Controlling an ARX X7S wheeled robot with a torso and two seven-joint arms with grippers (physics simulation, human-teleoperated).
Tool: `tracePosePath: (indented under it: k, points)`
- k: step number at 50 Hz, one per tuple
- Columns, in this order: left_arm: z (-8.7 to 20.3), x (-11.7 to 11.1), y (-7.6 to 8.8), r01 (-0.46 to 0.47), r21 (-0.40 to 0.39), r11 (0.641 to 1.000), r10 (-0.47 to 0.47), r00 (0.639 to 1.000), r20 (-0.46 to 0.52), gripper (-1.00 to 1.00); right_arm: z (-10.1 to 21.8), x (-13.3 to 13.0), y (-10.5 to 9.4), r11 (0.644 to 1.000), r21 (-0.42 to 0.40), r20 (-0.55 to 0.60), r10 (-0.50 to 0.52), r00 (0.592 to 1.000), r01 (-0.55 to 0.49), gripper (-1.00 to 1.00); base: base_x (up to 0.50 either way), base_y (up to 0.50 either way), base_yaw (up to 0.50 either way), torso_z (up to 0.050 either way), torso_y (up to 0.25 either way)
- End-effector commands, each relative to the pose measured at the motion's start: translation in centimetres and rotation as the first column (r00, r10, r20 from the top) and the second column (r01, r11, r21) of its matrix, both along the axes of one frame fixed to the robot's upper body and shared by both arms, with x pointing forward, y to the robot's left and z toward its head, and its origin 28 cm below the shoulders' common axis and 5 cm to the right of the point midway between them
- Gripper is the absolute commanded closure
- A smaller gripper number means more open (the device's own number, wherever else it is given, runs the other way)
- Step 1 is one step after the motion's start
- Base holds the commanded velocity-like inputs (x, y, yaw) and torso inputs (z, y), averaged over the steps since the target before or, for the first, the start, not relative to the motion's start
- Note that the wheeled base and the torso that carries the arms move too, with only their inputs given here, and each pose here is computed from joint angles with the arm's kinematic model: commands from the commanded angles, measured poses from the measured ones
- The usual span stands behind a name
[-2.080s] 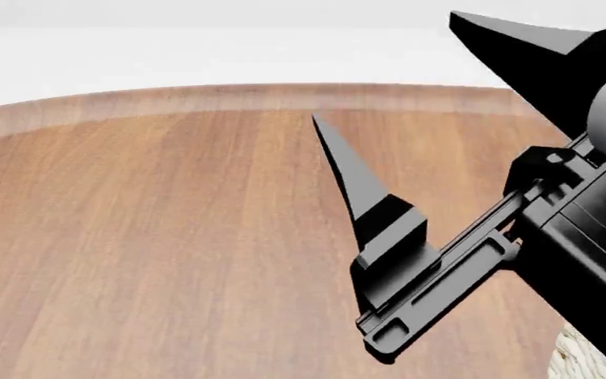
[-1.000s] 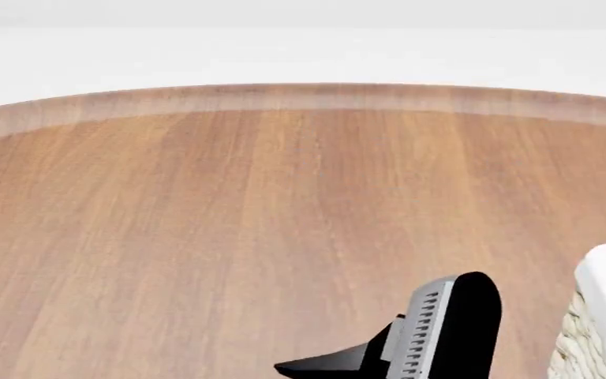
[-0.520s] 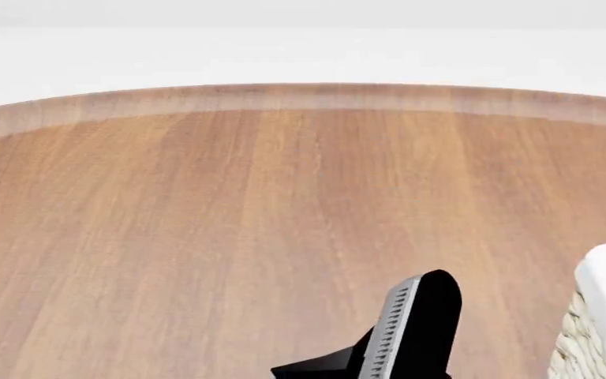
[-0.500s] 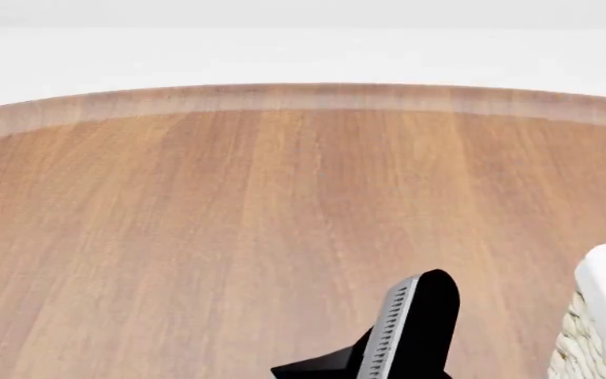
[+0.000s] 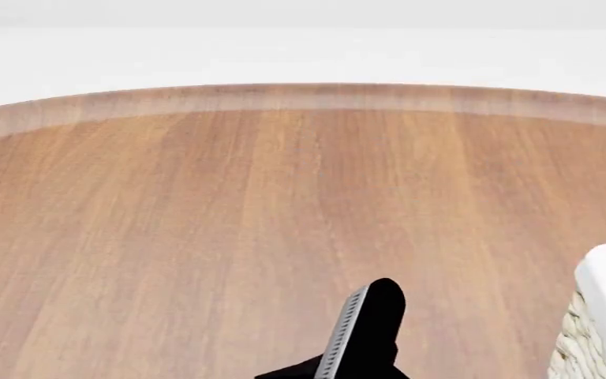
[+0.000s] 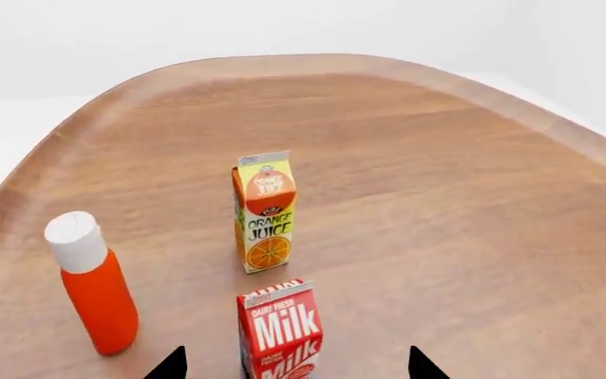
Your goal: Pick the milk and place it in the basket.
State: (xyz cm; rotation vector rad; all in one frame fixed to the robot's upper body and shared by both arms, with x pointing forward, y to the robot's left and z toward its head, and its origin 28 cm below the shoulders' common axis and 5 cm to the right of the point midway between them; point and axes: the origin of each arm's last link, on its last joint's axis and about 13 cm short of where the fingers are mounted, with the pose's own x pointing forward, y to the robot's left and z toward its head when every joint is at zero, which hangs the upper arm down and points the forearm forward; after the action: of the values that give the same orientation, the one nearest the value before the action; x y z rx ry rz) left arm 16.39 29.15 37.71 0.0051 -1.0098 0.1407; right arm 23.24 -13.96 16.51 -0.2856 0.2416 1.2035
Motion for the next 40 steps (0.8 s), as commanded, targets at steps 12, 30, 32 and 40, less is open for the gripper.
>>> tracePosePath:
  k: [12,30,32,40]
  points:
    - [-0.3,0.1,0.0,0.001,-0.003,1.0,-0.001,1.0,-0.004,-1.0,-2.1,2.2,1.8,1.0,-0.018,-0.009,-0.013,1.0,0.012,-1.0,0.0,0.0,0.0,0.0,0.0]
    - [-0.4,0.1,0.1,-0.001,-0.006,1.0,0.001,1.0,-0.007,-1.0,-4.1,1.5,3.6,0.997,-0.048,-0.042,0.066,0.997,-0.068,-1.0,0.0,0.0,0.0,0.0,0.0]
    - [-0.4,0.1,0.1,-0.001,-0.007,1.0,0.001,1.0,-0.006,-1.0,-4.1,1.5,3.6,0.996,-0.047,-0.041,0.073,0.996,-0.075,-1.0,0.0,0.0,0.0,0.0,0.0]
    - [-0.4,0.1,0.1,-0.001,-0.005,1.0,0.001,1.0,-0.008,-1.0,-5.1,2.1,3.8,0.996,-0.05,-0.064,0.065,0.996,-0.068,-1.0,0.0,0.0,0.0,0.0,0.0]
